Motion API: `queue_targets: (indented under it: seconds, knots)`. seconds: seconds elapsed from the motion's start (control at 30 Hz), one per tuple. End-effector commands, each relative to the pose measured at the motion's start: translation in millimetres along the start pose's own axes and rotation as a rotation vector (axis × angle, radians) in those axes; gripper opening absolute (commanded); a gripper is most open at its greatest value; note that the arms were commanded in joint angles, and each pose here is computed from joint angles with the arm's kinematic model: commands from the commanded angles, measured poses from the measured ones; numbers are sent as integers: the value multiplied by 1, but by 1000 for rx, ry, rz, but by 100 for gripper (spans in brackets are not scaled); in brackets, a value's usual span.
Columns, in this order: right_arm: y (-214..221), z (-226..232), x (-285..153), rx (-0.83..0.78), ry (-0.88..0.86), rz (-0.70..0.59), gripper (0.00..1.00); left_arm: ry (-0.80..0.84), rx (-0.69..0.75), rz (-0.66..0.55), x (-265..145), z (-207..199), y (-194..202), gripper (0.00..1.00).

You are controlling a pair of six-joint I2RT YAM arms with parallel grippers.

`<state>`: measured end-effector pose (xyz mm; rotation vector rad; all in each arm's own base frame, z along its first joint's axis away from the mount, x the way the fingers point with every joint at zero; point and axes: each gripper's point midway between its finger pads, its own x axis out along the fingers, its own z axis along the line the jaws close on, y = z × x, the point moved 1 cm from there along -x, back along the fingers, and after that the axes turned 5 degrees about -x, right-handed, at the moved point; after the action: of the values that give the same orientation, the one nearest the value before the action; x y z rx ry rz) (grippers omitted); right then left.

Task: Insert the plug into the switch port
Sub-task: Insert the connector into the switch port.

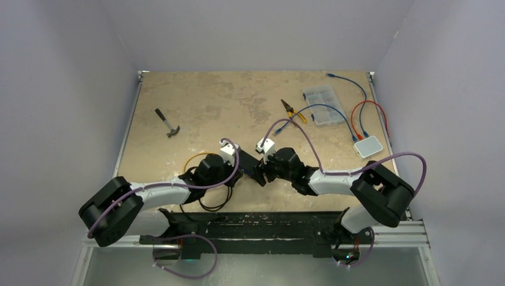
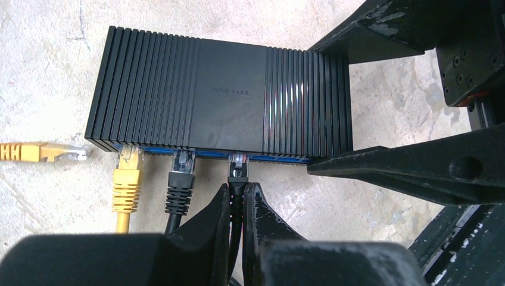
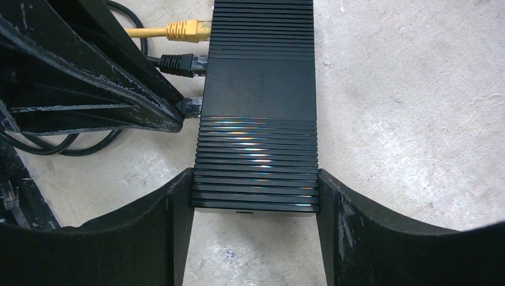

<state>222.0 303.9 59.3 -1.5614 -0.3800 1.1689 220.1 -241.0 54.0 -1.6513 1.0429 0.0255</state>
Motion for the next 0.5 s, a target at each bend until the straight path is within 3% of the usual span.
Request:
queue_targets:
  seconds: [0.0,0.23,0.47]
  knots:
    - [-30,119,-20,-35,-541,-79,0,205,94,-352,2,-57,-94,0]
    - [-21,92,-11,48,-375,-18,0,109,106,-164,9,-26,-33,0]
    - [-15,67,-10,126,-272,0,41,25,125,-43,13,-6,-2,1]
